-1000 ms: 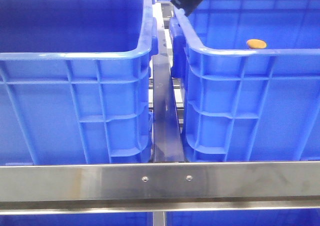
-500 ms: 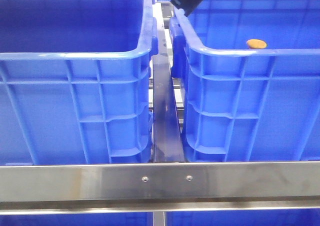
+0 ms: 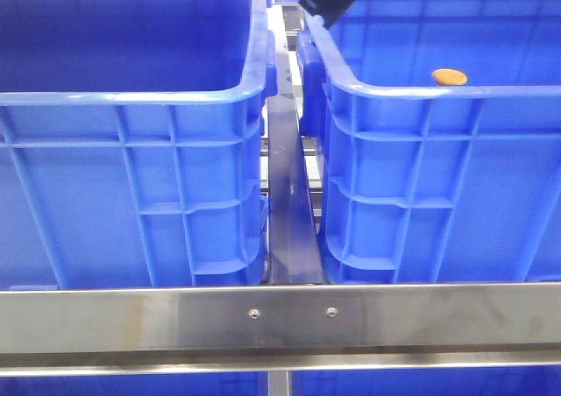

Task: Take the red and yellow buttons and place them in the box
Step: 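Grasp the red button's cap with the right gripper from the left gripper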

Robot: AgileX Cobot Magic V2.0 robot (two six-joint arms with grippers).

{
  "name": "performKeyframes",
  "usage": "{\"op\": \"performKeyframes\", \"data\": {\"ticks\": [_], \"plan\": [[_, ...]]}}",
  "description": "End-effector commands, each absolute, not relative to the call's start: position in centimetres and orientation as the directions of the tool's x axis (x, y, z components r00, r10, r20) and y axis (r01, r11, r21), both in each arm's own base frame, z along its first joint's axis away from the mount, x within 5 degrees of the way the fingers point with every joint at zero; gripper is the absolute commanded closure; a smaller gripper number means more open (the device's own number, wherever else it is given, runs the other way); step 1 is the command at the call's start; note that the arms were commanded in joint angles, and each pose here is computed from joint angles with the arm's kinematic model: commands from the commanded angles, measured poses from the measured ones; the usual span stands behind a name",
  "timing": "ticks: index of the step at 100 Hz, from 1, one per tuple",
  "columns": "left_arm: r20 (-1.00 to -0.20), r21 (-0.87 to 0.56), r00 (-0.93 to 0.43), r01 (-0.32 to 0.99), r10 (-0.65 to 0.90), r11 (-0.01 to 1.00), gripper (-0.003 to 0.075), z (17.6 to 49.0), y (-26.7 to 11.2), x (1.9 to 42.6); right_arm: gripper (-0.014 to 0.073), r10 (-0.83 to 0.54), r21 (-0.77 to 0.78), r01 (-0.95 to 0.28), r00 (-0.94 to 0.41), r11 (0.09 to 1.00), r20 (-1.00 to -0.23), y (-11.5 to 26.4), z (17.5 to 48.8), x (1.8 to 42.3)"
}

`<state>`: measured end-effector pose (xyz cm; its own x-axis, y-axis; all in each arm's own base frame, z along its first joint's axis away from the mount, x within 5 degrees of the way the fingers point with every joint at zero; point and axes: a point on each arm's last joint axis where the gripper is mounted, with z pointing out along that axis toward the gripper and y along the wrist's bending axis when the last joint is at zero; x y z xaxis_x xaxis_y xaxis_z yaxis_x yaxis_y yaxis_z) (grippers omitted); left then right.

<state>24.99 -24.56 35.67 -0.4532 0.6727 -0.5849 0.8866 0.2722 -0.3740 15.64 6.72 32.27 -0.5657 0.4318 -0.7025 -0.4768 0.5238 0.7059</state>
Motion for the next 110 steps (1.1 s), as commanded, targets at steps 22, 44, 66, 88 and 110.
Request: {"op": "performKeyframes", "data": {"ticks": [22,44,66,88,110], "plan": [[-0.648,-0.389,-0.428,0.897,0.63,0.21,0.0638,38.4,-24.3,23.3,-0.0036,0.506,0.792,-0.475,-0.608,0.384,-0.611,7.1,33.0,17.0],[-0.648,-0.389,-0.428,0.897,0.63,0.21,0.0638,38.4,-24.3,23.3,-0.0036,0.503,0.839,-0.432,-0.672,0.33,-0.544,7.3,31.9,18.4],[-0.648,-0.389,-0.428,0.897,0.63,0.21,0.0638,38.4,-24.3,23.3,-0.0036,0.48,0.865,-0.426,-0.72,0.265,-0.501,8.2,31.2,19.2],[-0.648,-0.389,-0.428,0.897,0.63,0.21,0.0638,38.4,-24.3,23.3,-0.0036,0.474,0.874,-0.426,-0.736,0.233,-0.485,8.8,31.0,19.3],[-0.649,-0.391,-0.43,0.896,0.627,0.209,0.0638,38.5,-24.3,23.3,-0.0036,0.48,0.867,-0.451,-0.724,0.214,-0.495,8.9,31.8,19.5]]}}
